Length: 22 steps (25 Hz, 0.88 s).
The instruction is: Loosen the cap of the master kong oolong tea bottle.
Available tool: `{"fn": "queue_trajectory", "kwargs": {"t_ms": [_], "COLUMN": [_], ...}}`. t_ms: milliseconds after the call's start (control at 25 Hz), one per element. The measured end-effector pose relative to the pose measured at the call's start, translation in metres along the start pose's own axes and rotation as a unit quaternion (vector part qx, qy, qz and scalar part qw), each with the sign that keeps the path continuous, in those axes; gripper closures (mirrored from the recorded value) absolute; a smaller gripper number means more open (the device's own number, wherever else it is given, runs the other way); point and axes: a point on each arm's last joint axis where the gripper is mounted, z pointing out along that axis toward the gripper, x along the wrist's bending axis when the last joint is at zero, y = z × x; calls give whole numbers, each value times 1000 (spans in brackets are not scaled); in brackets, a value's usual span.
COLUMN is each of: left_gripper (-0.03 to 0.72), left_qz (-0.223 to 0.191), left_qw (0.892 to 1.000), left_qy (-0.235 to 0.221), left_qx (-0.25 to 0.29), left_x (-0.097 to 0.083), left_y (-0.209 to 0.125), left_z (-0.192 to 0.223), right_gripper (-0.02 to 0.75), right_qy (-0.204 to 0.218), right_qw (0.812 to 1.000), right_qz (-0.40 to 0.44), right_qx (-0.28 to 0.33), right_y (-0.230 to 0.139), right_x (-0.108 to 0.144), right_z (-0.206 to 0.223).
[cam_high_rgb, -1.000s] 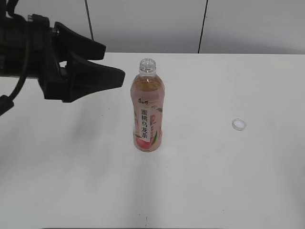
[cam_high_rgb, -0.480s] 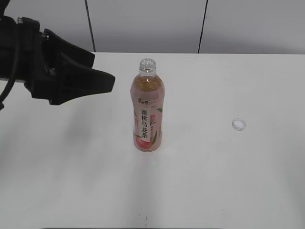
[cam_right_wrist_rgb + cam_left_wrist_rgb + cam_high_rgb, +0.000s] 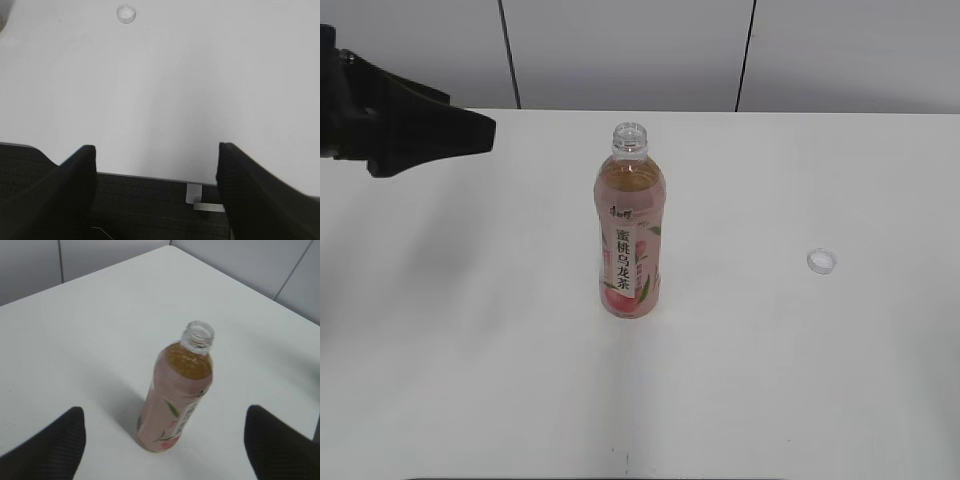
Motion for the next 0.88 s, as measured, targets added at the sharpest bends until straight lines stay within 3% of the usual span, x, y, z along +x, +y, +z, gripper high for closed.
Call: {"fn": "queue_trajectory", "kwargs": {"t_ms": [240,880], "left_gripper": [105,107], "left_qz": [-31,-33], "left_qw": [999,998], "left_qy": [43,58], "left_qx": [-8,-8], "left_x": [18,21], "left_y": [-3,-3], "left_z": [-12,-12], "right_gripper": [172,172], "right_qy": [0,0], "right_qw": [1000,1000], "right_qz": [0,0], "right_qx": [0,0], "right_y": [0,0], "right_x": [0,0], "right_z": [0,0]}}
